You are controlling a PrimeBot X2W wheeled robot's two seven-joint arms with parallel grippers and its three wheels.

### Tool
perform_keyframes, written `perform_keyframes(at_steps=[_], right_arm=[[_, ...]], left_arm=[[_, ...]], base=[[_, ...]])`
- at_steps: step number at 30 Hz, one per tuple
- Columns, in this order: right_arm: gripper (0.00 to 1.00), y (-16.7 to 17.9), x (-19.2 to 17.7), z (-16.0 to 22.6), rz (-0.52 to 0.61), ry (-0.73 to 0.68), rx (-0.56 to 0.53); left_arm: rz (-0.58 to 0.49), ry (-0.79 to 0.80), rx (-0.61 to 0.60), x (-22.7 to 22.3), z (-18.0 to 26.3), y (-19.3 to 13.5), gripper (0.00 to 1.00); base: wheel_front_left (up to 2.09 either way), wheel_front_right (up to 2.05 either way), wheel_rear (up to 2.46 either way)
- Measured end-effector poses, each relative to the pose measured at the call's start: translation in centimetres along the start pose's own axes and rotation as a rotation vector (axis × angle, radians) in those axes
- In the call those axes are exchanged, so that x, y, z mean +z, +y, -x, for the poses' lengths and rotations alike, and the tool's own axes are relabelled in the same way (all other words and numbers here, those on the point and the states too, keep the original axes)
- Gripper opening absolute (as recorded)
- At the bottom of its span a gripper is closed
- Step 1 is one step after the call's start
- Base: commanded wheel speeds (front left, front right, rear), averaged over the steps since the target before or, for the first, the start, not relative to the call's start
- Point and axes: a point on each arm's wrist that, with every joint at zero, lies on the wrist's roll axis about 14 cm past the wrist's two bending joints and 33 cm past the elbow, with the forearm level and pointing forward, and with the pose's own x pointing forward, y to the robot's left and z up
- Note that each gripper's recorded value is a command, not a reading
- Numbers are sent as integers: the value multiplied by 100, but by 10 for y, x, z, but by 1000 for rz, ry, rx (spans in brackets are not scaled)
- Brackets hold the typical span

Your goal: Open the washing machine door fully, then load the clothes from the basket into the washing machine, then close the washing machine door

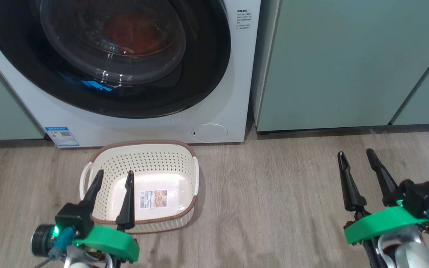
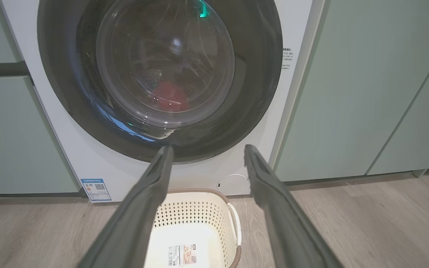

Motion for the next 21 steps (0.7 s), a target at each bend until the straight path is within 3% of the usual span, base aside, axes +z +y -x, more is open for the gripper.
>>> perform_keyframes(at_steps=[21], right_arm=[[100, 1, 3, 2, 6, 7, 2]], left_arm=[[-10, 12, -1, -1, 1, 1, 100]], base=[[0, 0, 0]])
